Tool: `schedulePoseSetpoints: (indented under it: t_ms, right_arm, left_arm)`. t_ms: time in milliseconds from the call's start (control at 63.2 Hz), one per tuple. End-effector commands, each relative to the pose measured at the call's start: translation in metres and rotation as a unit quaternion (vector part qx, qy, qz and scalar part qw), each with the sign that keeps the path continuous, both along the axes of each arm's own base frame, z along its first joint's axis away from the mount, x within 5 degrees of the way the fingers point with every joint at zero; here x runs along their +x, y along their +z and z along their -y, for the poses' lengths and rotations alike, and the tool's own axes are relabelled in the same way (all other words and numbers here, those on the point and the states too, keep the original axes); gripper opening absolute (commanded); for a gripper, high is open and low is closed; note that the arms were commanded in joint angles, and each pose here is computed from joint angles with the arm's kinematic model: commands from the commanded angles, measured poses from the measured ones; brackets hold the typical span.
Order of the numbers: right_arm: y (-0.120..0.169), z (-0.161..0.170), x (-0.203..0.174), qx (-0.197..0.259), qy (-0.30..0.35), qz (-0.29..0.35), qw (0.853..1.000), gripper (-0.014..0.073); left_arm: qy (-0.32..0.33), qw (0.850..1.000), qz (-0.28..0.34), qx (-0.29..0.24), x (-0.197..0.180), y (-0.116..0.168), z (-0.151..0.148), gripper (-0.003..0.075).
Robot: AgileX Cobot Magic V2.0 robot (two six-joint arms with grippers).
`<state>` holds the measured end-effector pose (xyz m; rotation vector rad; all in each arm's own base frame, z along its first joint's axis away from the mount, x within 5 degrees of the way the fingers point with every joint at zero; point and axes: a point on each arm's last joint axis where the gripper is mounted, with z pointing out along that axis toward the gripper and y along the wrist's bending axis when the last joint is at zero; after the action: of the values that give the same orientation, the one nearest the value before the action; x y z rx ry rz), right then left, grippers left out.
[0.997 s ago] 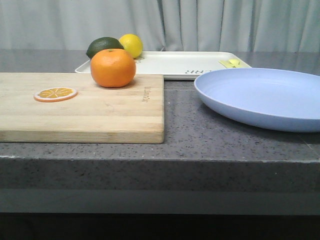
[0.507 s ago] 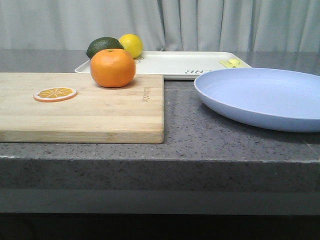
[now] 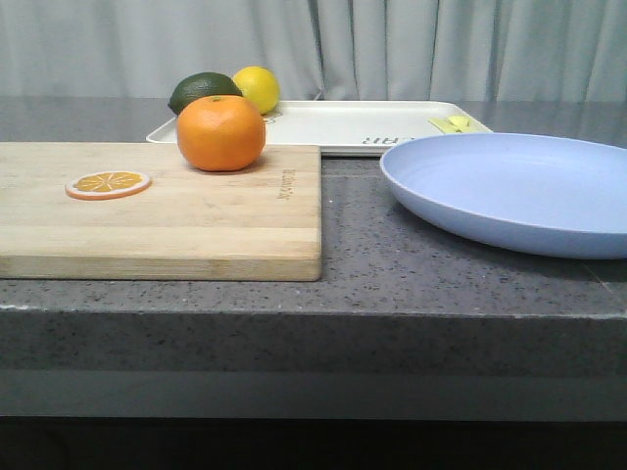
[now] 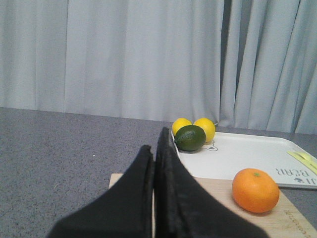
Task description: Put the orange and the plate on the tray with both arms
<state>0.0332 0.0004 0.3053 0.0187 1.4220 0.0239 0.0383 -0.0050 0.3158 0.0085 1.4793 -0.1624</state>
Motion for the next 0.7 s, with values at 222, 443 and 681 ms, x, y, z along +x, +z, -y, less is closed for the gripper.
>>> schedulePoseSetpoints:
  t_ms: [222, 443, 681]
  right_arm:
    - [0.061, 0.001, 0.027, -0.011, -0.003, -0.084, 0.996, -0.0118]
    - [0.053, 0.001, 0.054, -0.010, -0.003, -0.140, 0.990, -0.0118]
    - [0.047, 0.001, 0.068, -0.010, -0.002, -0.172, 0.985, -0.0118]
  left_arm:
    - [-0.008, 0.996, -0.088, 0.012, 0.038, 0.074, 0.005, -0.0020]
    - [-0.009, 0.988, -0.151, 0.016, 0.071, 0.064, 0.008, -0.0020]
    - [-0.009, 0.976, -0.216, 0.022, 0.101, 0.048, 0.010, -0.0020]
